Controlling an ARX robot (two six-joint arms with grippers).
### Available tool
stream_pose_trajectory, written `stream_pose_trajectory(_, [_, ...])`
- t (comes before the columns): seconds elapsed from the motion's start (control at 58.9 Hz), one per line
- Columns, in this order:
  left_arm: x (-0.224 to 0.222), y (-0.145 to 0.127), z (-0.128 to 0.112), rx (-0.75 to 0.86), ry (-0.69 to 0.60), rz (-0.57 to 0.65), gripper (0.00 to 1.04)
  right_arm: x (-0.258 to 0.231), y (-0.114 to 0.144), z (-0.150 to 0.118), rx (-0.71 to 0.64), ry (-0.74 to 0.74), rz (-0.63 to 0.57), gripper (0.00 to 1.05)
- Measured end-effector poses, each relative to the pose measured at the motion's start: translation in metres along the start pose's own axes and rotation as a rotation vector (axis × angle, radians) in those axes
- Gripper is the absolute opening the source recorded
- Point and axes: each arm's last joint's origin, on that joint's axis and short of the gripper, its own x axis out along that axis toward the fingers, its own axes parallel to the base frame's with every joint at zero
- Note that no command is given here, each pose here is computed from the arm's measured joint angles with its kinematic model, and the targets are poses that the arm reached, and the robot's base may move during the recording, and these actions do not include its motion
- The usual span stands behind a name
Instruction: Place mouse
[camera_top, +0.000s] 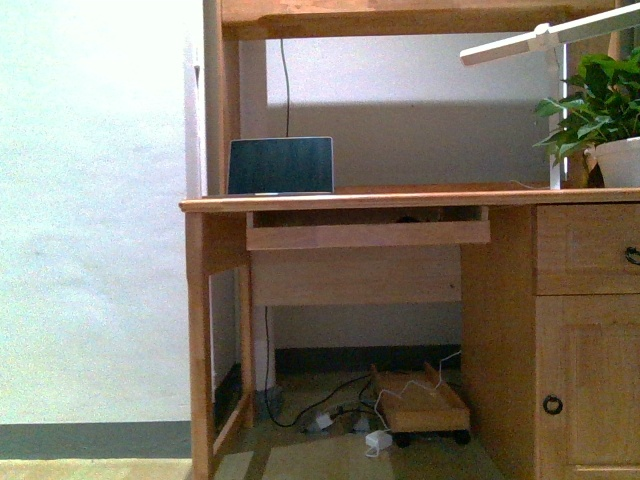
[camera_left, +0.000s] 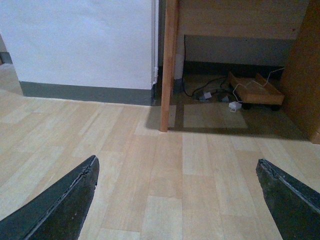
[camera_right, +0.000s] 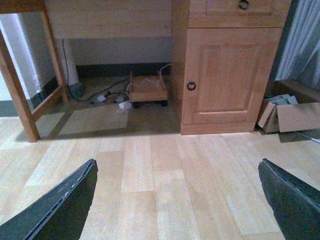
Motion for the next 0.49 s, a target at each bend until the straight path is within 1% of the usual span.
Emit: stream_pose_trajectory(0.492, [0.0000,0.0000,0.0000,0.000,0.000,0.000,0.97,0.0000,0.0000,0.0000,0.000,0.000,0.000,0.97])
